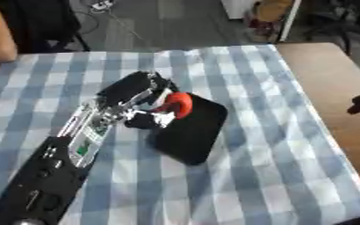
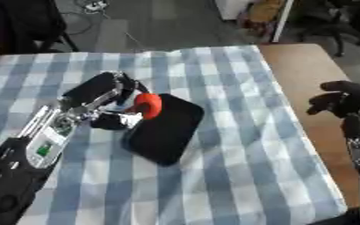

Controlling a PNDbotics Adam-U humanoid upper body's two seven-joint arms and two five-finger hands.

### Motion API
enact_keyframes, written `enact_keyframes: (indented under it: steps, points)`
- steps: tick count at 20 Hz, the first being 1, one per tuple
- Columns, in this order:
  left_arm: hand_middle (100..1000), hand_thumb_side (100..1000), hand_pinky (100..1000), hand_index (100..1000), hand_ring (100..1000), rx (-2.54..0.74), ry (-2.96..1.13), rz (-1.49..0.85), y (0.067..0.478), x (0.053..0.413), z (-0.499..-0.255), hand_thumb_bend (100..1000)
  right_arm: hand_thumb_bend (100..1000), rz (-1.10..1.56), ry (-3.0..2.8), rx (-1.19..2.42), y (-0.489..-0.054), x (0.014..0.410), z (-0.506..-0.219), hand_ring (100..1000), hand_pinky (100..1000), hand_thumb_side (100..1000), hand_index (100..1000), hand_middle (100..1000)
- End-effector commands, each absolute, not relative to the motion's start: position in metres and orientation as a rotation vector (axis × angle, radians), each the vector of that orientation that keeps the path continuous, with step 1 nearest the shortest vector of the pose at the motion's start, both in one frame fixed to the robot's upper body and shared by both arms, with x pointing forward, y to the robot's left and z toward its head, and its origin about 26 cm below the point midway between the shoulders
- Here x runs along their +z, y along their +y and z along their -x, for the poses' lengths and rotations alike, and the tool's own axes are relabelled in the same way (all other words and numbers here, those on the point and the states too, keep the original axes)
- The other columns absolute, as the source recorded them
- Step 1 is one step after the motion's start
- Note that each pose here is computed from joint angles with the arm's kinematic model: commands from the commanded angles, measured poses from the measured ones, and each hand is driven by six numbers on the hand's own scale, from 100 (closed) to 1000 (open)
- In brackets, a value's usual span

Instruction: Pick up objects on the table and place them in the box.

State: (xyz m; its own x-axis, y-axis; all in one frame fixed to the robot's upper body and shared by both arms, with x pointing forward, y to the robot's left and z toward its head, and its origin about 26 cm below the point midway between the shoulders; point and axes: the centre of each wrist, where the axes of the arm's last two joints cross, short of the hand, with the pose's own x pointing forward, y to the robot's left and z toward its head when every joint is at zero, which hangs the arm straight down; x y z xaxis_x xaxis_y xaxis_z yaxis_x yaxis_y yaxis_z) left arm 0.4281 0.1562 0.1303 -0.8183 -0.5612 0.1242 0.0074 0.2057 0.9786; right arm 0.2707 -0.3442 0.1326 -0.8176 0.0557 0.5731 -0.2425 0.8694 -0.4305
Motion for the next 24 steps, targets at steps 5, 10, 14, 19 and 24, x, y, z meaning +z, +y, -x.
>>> enact_keyframes:
  steps: [5, 10, 14, 19, 24]
  points:
    - [195, 384, 648, 339, 313, -1.761, -2.014, -0.553, 0.147, 0.12, -0.435, 100, 100, -0.112, -2.551, 0.989, -0.343, 0.139, -0.272, 697, 611, 461, 873, 772]
    - [195, 374, 652, 348, 319, -1.819, -1.973, -0.592, 0.15, 0.1, -0.439, 100, 100, -0.115, -2.555, 0.987, -0.343, 0.14, -0.273, 697, 611, 461, 873, 772]
    - [195, 372, 653, 350, 320, -1.845, -1.96, -0.614, 0.152, 0.087, -0.441, 100, 100, -0.117, -2.555, 0.989, -0.342, 0.14, -0.273, 697, 610, 461, 873, 772]
    - [200, 389, 651, 349, 322, -1.838, -1.989, -0.62, 0.152, 0.082, -0.442, 100, 100, -0.119, -2.554, 0.988, -0.342, 0.14, -0.273, 697, 610, 461, 873, 772]
    - [390, 615, 660, 499, 407, -1.764, -2.089, -0.601, 0.148, 0.087, -0.442, 100, 100, -0.122, -2.554, 0.989, -0.342, 0.139, -0.273, 697, 610, 461, 873, 771]
